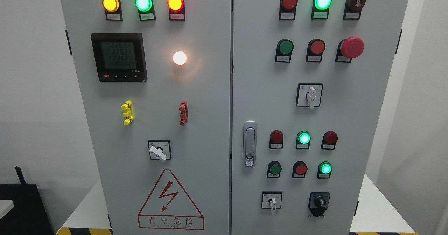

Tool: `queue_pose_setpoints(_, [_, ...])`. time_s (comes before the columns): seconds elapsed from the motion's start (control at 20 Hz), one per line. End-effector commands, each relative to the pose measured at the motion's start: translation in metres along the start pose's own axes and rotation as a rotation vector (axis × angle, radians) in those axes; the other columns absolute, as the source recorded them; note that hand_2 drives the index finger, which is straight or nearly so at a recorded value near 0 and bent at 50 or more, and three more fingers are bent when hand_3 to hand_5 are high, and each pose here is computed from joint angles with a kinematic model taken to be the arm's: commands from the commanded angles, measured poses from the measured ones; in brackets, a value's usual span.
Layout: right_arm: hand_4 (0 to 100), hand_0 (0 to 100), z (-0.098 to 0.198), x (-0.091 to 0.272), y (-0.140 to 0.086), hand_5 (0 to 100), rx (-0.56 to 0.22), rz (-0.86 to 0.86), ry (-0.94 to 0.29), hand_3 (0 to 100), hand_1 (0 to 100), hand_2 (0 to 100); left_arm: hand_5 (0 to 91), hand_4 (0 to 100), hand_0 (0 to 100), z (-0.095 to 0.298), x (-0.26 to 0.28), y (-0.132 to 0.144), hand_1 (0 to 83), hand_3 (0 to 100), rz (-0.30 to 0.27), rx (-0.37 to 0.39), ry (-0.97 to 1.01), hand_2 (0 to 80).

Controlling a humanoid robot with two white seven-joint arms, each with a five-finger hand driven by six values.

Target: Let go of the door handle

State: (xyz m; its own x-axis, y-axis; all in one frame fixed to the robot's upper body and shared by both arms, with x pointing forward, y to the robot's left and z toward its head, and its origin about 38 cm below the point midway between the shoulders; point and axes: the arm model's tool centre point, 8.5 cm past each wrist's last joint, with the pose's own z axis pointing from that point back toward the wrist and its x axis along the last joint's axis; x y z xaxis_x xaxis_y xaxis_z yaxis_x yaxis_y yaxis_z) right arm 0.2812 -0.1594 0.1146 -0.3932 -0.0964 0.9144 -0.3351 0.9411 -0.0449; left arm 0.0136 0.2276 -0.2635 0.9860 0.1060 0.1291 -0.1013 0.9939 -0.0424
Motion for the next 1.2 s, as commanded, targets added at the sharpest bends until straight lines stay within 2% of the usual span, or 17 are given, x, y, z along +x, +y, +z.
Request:
queue_pose_setpoints(0.0, [0, 37, 0.006, -0.001, -0.001, 0, 0.0, 0.003, 0.012, 0, 0, 0, 0.0, 0, 12, -0.002, 0.023, -0.003, 38.9, 0, -0.015, -0.006, -0.038, 0.0])
queue_pose_setpoints(0.65, [0, 36, 0.003, -0.001, -0.001, 0, 0.012, 0.04, 0.008, 0, 0, 0, 0.0, 0, 12, -0.002, 0.023, -0.003, 38.9, 0, -0.015, -0.006, -0.038, 0.0])
queue_pose_setpoints(0.7, [0, 32, 0.002, 0.0, -0.003, 0, 0.018, 0.081, -0.001, 0, 2, 0, 0.0, 0, 12, -0.002, 0.022, -0.003, 38.9, 0, -0.015, -0.006, -0.036, 0.0])
queue_pose_setpoints(0.75, [0, 33, 0.0, 0.002, -0.005, 0, 0.026, 0.133, -0.013, 2, 10, 0, 0.0, 0, 12, -0.002, 0.023, -0.003, 38.9, 0, -0.015, -0.006, -0.038, 0.0])
queue_pose_setpoints(0.8, [4, 34, -0.001, 0.004, -0.006, 1, 0.035, 0.186, -0.028, 6, 10, 0, 0.0, 0, 12, -0.002, 0.023, -0.003, 38.9, 0, -0.015, -0.006, -0.038, 0.0])
queue_pose_setpoints(0.85, [18, 38, -0.003, 0.007, -0.007, 22, 0.04, 0.247, -0.046, 22, 13, 0, 0.0, 0, 12, -0.002, 0.022, -0.003, 38.9, 0, -0.015, -0.006, -0.036, 0.0])
queue_pose_setpoints(0.9, [29, 41, -0.007, 0.012, -0.008, 37, 0.025, 0.311, -0.075, 31, 15, 0, 0.0, 0, 12, -0.002, 0.023, -0.002, 38.9, 0, -0.015, -0.005, -0.038, 0.0])
queue_pose_setpoints(0.95, [30, 42, -0.012, 0.017, -0.008, 40, -0.016, 0.363, -0.111, 32, 16, 0, 0.0, 0, 12, -0.002, 0.023, -0.003, 38.9, 0, -0.015, -0.006, -0.038, 0.0])
queue_pose_setpoints(1.0, [47, 43, -0.015, 0.021, -0.006, 61, -0.051, 0.415, -0.142, 45, 21, 0, 0.0, 0, 12, -0.002, 0.023, -0.003, 38.9, 0, -0.015, -0.006, -0.038, 0.0])
queue_pose_setpoints(1.05, [60, 43, -0.019, 0.026, -0.004, 74, -0.074, 0.458, -0.176, 55, 27, 0, 0.0, 0, 12, -0.002, 0.022, -0.003, 38.9, 0, -0.015, -0.006, -0.036, 0.0])
queue_pose_setpoints(1.1, [61, 44, -0.023, 0.03, -0.002, 76, -0.081, 0.512, -0.206, 58, 29, 0, 0.0, 0, 12, -0.002, 0.022, -0.003, 38.9, 0, -0.015, -0.006, -0.036, 0.0])
queue_pose_setpoints(1.15, [68, 43, -0.028, 0.034, -0.001, 82, -0.08, 0.563, -0.234, 67, 32, 0, 0.0, 0, 12, -0.002, 0.021, -0.002, 38.9, 0, -0.014, -0.006, -0.035, 0.0])
